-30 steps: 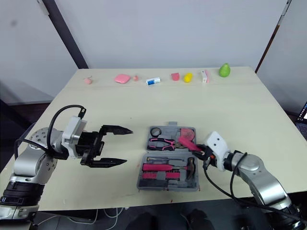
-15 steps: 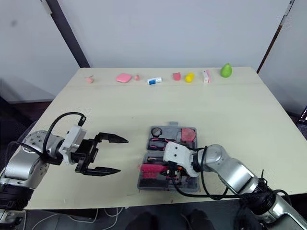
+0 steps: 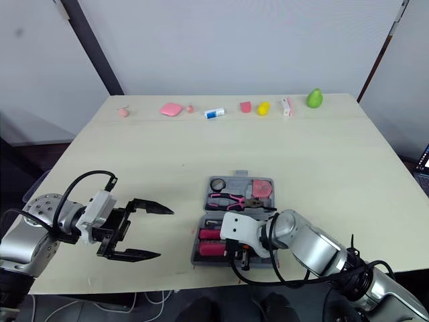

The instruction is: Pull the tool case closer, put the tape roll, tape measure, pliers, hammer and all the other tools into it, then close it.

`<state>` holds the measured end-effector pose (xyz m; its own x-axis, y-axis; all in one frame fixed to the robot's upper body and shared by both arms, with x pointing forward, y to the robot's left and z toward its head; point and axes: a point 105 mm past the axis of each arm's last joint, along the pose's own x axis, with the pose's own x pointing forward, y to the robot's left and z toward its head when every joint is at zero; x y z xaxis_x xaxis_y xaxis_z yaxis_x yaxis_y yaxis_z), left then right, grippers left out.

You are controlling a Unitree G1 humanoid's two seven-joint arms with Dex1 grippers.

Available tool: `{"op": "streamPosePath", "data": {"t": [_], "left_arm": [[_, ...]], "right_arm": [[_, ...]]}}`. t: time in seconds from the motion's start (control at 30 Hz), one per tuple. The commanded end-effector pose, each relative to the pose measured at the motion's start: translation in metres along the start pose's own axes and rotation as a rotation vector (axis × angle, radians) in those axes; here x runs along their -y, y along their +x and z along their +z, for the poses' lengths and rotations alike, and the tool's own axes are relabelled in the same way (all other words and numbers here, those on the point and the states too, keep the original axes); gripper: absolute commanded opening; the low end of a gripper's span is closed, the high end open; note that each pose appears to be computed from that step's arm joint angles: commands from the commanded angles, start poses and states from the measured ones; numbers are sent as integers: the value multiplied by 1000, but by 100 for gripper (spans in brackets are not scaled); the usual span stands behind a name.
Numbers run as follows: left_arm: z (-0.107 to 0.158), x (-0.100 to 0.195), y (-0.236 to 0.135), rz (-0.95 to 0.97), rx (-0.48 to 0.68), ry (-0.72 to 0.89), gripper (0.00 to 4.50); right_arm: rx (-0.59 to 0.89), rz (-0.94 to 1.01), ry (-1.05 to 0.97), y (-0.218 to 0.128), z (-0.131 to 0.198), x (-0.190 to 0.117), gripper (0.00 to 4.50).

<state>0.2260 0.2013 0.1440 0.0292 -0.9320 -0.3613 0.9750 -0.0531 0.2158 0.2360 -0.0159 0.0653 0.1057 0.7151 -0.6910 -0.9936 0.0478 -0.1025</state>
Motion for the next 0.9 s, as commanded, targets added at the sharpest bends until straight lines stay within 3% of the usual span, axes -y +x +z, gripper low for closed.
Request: {"op": "streamPosePath", "data": {"t": [0.03, 0.9], "left_arm": [[2, 9, -5, -63, -15, 30, 450], [-6, 22, -6, -70, -19, 7, 450]], "right_arm": [[28, 3, -36, 1, 11, -3, 46], [14, 2, -30, 19, 9, -5, 46]]}}
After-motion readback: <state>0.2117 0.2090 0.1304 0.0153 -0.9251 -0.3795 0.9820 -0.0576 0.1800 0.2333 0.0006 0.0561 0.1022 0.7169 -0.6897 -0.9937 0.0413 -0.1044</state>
